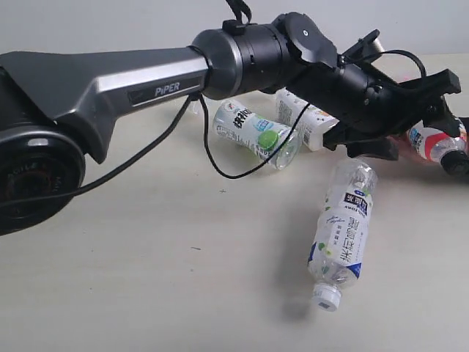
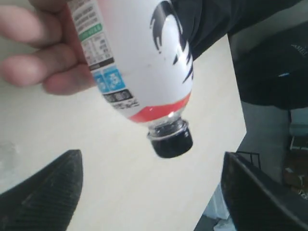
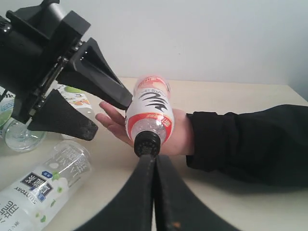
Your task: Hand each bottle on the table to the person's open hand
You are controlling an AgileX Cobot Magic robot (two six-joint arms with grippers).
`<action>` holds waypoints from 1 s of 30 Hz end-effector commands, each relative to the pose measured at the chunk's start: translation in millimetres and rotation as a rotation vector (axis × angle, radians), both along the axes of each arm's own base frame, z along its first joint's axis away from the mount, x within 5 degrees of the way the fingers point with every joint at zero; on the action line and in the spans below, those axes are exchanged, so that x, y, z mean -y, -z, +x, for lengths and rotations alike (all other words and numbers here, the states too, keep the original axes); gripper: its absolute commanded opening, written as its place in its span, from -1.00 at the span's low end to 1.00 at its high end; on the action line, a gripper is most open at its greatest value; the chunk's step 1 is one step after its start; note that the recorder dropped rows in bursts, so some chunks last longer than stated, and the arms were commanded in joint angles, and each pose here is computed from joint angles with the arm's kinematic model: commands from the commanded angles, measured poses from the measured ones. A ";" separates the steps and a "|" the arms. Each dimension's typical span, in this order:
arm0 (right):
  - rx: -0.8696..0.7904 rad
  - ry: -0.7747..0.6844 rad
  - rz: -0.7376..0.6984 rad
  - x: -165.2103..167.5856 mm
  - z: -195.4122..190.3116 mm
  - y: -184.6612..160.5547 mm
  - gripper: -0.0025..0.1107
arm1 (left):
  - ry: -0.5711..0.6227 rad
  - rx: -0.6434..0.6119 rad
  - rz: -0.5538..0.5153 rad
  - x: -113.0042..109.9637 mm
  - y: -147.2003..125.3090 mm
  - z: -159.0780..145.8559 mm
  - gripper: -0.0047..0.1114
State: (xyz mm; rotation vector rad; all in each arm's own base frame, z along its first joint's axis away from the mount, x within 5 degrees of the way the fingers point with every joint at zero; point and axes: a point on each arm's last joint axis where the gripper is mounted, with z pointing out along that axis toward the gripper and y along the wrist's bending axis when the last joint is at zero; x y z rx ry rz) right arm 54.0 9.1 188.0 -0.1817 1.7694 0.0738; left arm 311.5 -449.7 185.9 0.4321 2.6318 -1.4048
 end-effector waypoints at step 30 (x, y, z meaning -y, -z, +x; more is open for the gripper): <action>0.010 0.006 0.002 0.4 0.0 0.6 -0.96 | 0.438 0.360 0.263 -75.1 -71.6 -60.3 -0.92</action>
